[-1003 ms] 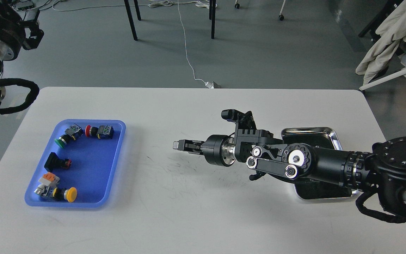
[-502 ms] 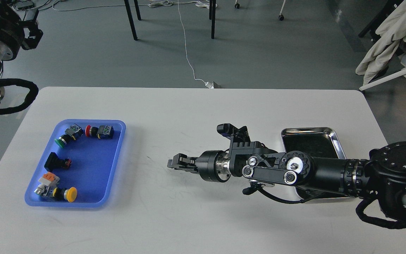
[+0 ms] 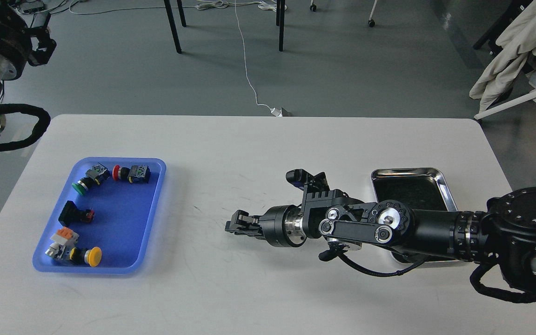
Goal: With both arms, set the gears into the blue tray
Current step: 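Carry the black part with the right gripper toward the table centre, then open the right gripper to set the black part on the table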
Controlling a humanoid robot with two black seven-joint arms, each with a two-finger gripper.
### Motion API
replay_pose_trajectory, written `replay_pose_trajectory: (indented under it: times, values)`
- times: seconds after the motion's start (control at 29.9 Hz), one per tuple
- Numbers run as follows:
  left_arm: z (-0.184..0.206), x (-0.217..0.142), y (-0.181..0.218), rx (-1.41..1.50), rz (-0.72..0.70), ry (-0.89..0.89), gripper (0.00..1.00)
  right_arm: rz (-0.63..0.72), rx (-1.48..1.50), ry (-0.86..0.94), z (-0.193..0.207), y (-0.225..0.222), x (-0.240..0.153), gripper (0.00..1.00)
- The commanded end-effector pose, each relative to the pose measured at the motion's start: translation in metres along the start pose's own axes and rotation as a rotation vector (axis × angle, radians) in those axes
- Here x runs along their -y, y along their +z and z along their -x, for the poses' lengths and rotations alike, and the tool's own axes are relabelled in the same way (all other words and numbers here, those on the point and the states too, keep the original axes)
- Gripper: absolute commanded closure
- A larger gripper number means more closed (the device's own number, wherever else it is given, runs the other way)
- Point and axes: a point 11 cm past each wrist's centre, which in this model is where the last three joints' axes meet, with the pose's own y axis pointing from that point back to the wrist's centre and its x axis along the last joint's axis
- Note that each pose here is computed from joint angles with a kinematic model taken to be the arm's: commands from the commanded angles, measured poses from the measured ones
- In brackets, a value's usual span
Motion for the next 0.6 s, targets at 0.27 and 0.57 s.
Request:
replay_pose_trajectory:
  times: [0.27, 0.57]
  values:
    - [0.000, -0.001, -0.002, 0.009, -0.007, -0.003, 0.02, 0.011, 0.021, -0.008, 0.007, 0.008, 0.002, 0.12]
    - [0.000, -0.001, -0.004, 0.022, -0.015, -0.004, 0.02, -0.125, 0.043, 0.084, -0.035, -0.048, -0.008, 0.05]
